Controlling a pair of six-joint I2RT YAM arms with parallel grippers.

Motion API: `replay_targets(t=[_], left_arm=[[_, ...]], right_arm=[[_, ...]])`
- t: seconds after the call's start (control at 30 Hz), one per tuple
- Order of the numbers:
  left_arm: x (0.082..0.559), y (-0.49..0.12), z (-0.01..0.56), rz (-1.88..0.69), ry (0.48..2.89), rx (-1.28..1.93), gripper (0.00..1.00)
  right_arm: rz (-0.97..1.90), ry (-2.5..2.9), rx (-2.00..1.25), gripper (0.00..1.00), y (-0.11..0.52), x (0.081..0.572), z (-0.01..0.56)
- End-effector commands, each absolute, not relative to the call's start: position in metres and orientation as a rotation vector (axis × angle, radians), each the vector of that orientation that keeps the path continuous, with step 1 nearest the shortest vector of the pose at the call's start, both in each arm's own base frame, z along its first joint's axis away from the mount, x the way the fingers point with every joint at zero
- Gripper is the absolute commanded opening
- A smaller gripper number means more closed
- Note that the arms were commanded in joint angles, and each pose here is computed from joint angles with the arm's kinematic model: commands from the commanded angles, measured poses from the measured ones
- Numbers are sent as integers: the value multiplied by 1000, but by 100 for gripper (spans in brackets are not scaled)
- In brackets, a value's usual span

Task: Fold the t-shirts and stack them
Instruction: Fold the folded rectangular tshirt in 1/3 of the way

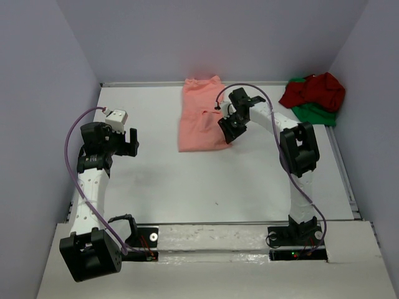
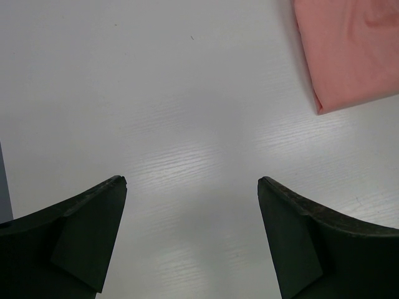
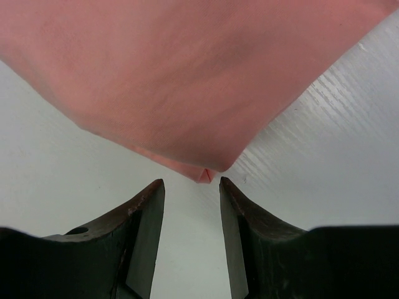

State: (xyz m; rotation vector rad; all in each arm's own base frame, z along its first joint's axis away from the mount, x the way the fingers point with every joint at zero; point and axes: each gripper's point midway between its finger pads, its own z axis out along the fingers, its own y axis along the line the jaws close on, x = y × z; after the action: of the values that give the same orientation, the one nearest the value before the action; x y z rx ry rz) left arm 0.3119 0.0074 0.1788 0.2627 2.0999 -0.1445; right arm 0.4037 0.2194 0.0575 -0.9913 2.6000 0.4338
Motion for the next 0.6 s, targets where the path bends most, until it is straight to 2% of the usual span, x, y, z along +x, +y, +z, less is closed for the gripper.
replay_targets(t=[0.0, 0.57], left_arm=[[315, 9, 194, -129, 2050, 261, 96], [316, 10, 192, -122, 2057, 262, 96]], right_arm=[[491, 2567, -1021, 47, 231, 408, 67], [563, 2597, -1053, 45, 243, 417, 50]])
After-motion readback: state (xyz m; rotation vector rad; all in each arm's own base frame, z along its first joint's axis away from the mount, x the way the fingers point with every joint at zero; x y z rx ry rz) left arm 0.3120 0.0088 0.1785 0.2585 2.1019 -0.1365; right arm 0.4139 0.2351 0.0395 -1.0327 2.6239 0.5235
